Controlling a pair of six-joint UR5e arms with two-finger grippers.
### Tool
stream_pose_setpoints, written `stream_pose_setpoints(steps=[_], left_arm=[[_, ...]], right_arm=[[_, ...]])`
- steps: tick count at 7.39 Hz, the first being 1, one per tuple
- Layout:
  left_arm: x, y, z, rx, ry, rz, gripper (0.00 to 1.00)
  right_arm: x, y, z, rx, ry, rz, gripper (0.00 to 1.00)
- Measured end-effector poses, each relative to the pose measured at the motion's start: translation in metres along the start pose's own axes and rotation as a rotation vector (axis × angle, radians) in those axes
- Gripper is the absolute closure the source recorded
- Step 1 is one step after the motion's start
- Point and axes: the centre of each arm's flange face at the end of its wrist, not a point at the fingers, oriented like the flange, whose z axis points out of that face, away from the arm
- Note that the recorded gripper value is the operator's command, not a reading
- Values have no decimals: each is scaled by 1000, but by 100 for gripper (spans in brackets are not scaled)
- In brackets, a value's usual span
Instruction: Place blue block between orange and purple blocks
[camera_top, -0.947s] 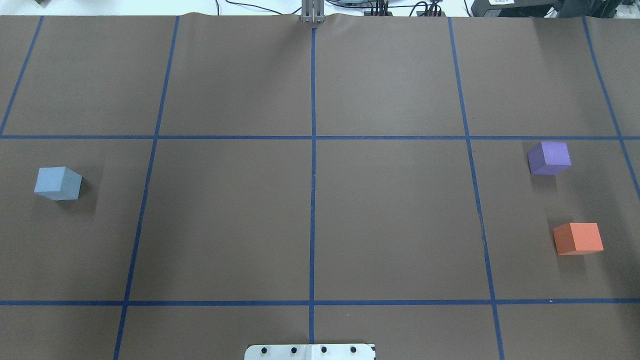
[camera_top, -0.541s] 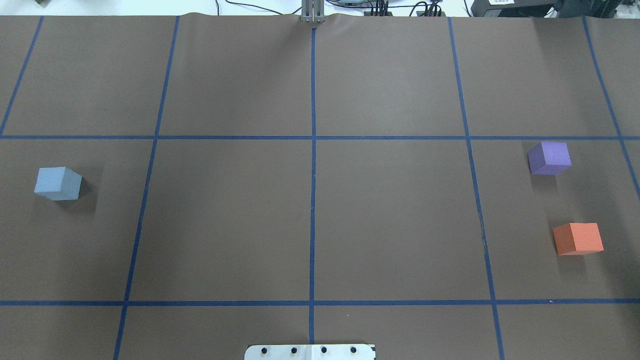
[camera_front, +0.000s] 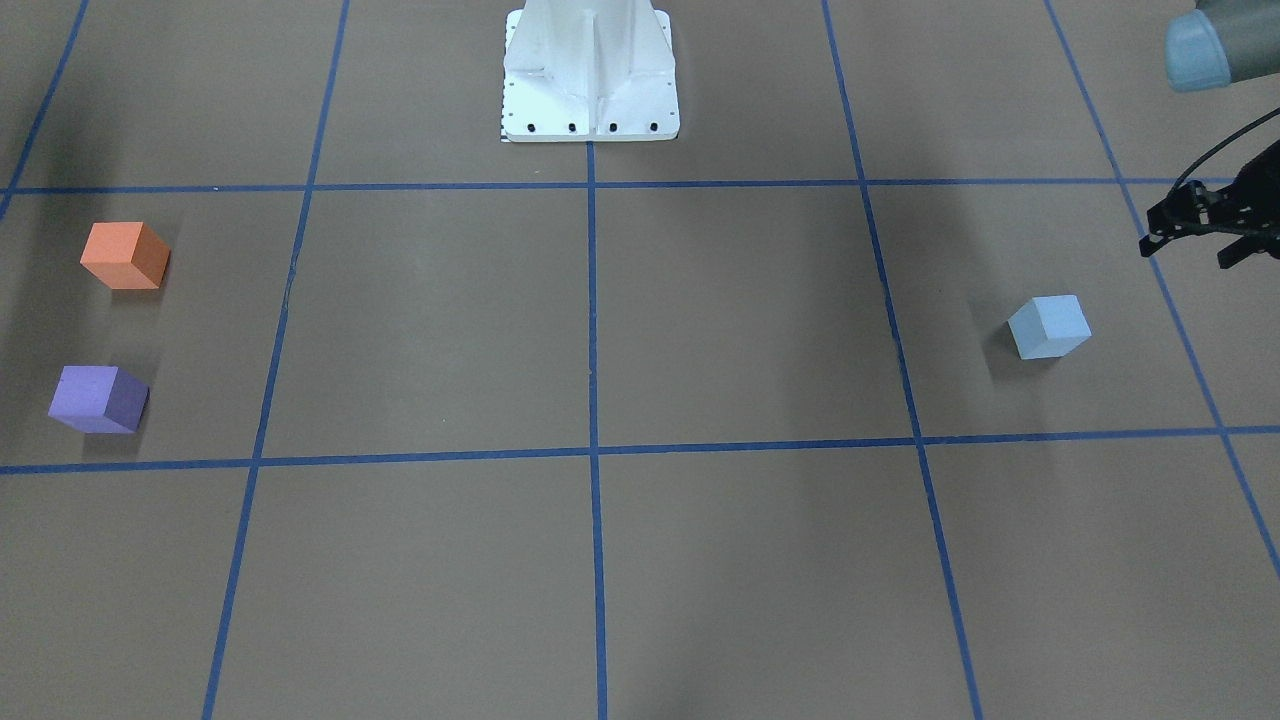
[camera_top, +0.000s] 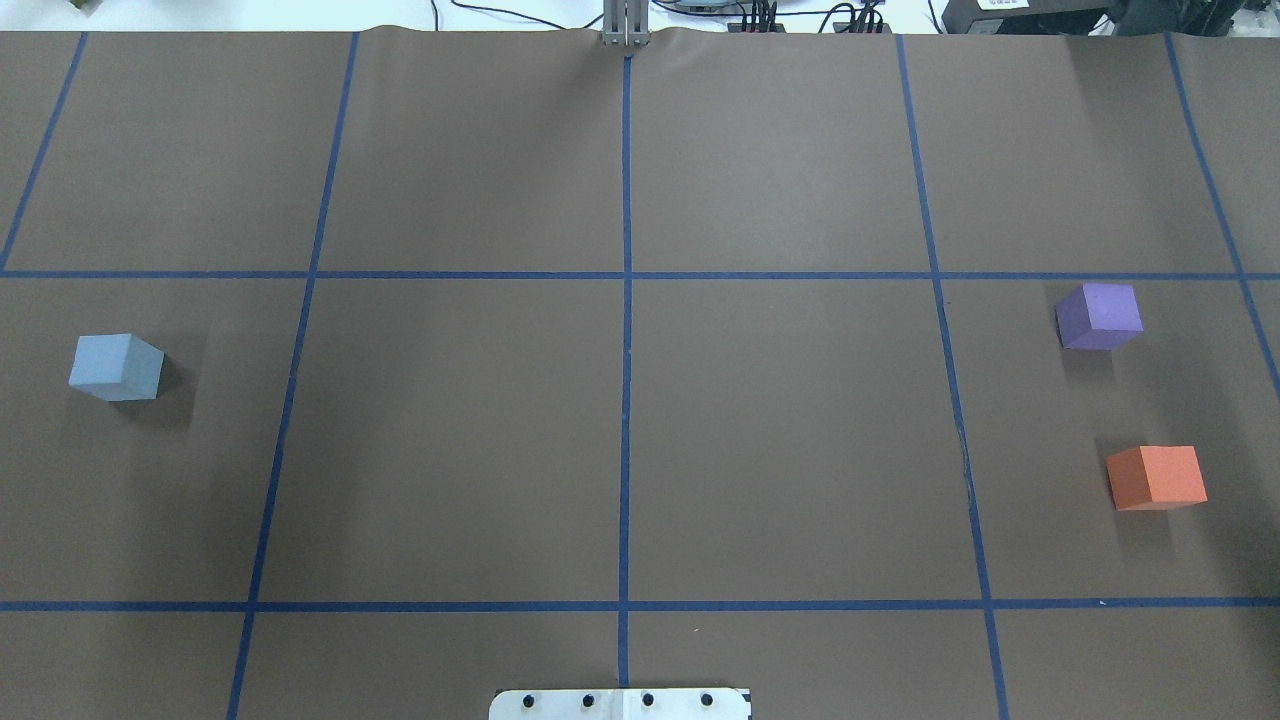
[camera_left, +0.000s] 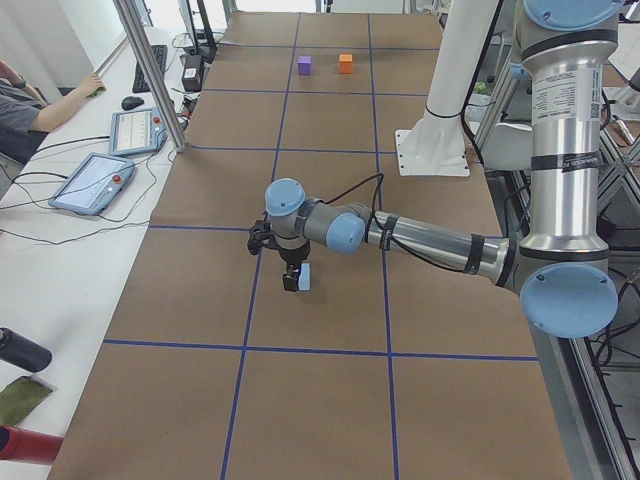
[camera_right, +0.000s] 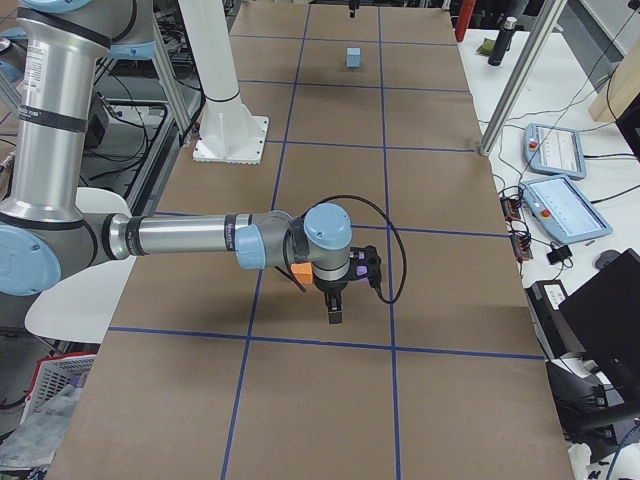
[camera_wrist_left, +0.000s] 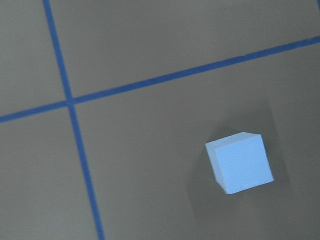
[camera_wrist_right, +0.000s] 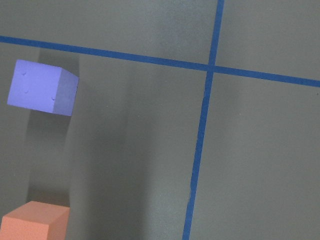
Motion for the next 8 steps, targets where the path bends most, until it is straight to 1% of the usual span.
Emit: stream_pose_setpoints(steps=[1,3,4,6,7,8], left_arm=[[6,-1,27,5,22,-33,0],[19,1,67,26,58,-74,0],[34,0,83,34,52,-100,0],[60,-3,107,52,12,-136,0],[63,-3,116,61,-14,-140,11],[63,-3,124,72,-47,-136,37]], right_arm=[[-1,0,0,8,-1,-6,0],[-1,0,0,13,-2,-11,0],[-1,1,0,12,-2,-12,0],[0,3,1,10,-2,-12,0],[1,3,1,9,-2,-12,0],[1,3,1,9,-2,-12,0]])
